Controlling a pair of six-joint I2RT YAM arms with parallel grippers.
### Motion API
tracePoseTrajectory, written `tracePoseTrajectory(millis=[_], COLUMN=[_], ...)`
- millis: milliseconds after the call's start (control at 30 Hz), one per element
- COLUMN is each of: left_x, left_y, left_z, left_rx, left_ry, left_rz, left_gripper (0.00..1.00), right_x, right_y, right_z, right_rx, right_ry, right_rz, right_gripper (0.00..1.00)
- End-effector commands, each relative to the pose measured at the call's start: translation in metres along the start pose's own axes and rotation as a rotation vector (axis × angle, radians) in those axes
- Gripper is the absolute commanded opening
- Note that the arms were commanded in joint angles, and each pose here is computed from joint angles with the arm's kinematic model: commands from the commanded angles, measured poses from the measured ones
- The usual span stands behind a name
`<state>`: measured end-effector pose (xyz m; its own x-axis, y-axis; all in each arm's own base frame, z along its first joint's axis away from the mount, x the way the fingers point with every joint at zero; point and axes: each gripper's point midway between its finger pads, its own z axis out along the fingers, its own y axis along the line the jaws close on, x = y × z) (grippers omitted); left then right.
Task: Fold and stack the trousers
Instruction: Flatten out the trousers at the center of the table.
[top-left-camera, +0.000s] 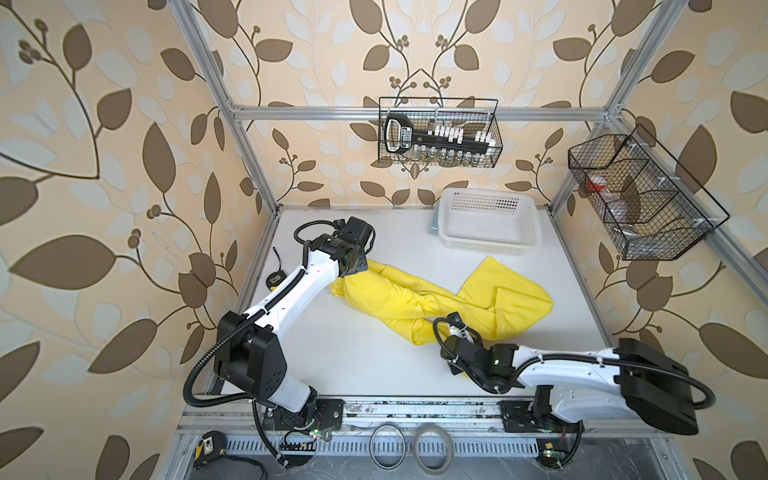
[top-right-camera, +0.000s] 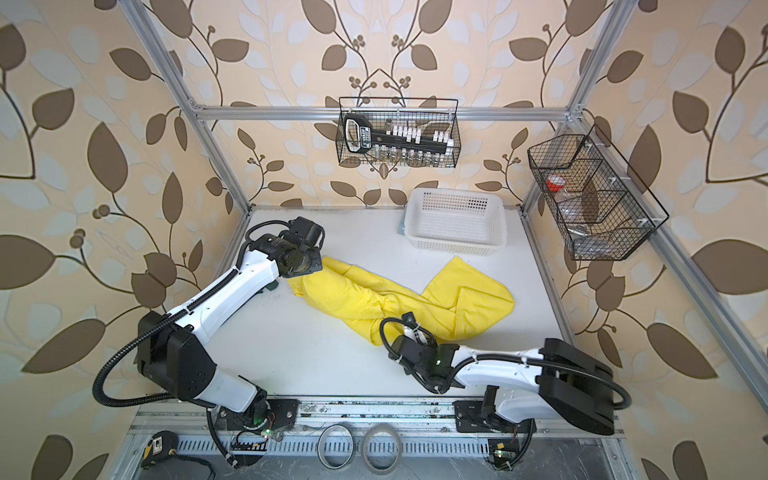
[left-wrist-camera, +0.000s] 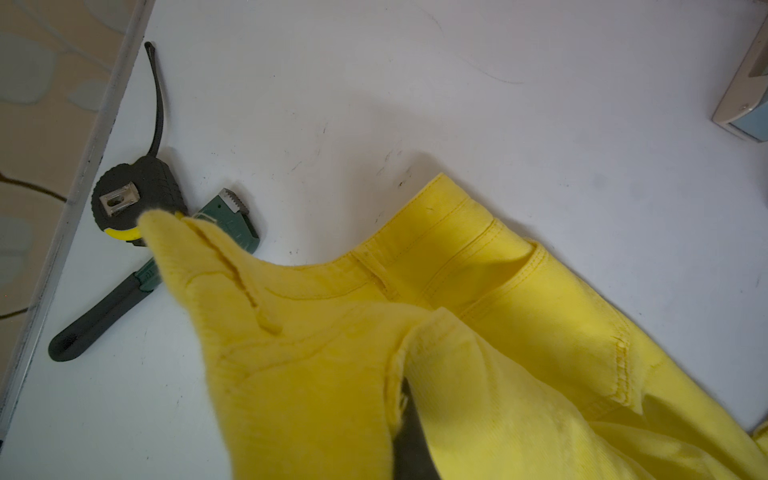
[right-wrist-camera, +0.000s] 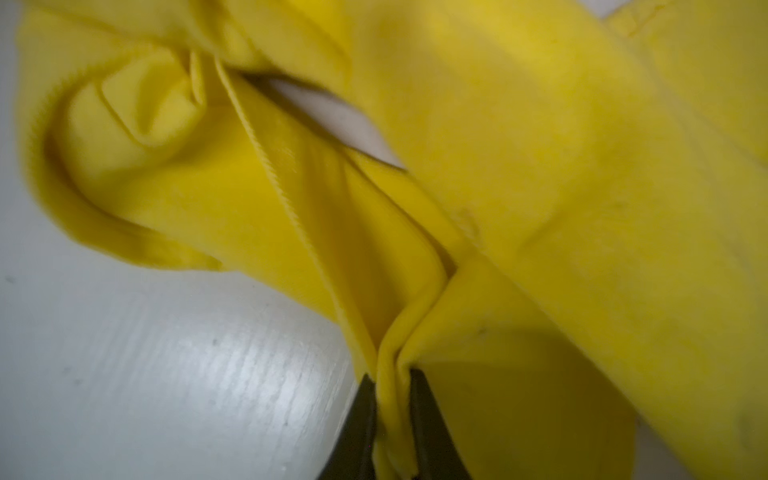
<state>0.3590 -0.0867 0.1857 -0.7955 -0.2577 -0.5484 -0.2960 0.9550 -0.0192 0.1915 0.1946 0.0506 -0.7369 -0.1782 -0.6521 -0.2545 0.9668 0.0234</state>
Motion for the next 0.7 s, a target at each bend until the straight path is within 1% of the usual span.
tracePoseTrajectory(millis=[0,167,300,333,400,500,533,600,667], left_x=[-0.023,-0.031,-0.038,-0.039,-0.042,-0.043,-0.043,-0.042,-0.039], left_y=[0.012,0.025,0.034,0.037,0.046,0.060,0.064,0.069,0.071], left_z=[-0.017,-0.016,-0.018,-0.018,-0.020,-0.021,-0.021,-0.022,-0.021], left_rx=[-0.026,-0.065,-0.105,-0.121,-0.152,-0.194,-0.205,-0.211,-0.213], left_ry=[-0.082,-0.101,-0.120,-0.125,-0.132,-0.143,-0.141,-0.139,-0.132], left_rz=[-0.006,-0.004,0.008,0.013,0.019,0.023,0.022,0.019,0.019], left_gripper=[0.00,0.00,0.00,0.00,0.00,0.00,0.00,0.00,0.00], right_x=[-0.040,-0.096,-0.132,-0.139,-0.152,-0.153,-0.151,-0.143,-0.135], right_y=[-0.016,-0.073,-0.126,-0.139,-0.176,-0.235,-0.250,-0.278,-0.298], right_z=[-0.033,-0.089,-0.129,-0.138,-0.160,-0.186,-0.192,-0.199,-0.194], right_rx=[-0.046,-0.051,0.046,0.082,0.207,0.447,0.507,0.597,0.643], right_ry=[-0.089,-0.253,-0.344,-0.366,-0.416,-0.476,-0.492,-0.515,-0.514], right_rz=[0.126,0.303,0.361,0.374,0.407,0.504,0.536,0.626,0.698], right_gripper=[0.00,0.00,0.00,0.00,0.00,0.00,0.00,0.00,0.00])
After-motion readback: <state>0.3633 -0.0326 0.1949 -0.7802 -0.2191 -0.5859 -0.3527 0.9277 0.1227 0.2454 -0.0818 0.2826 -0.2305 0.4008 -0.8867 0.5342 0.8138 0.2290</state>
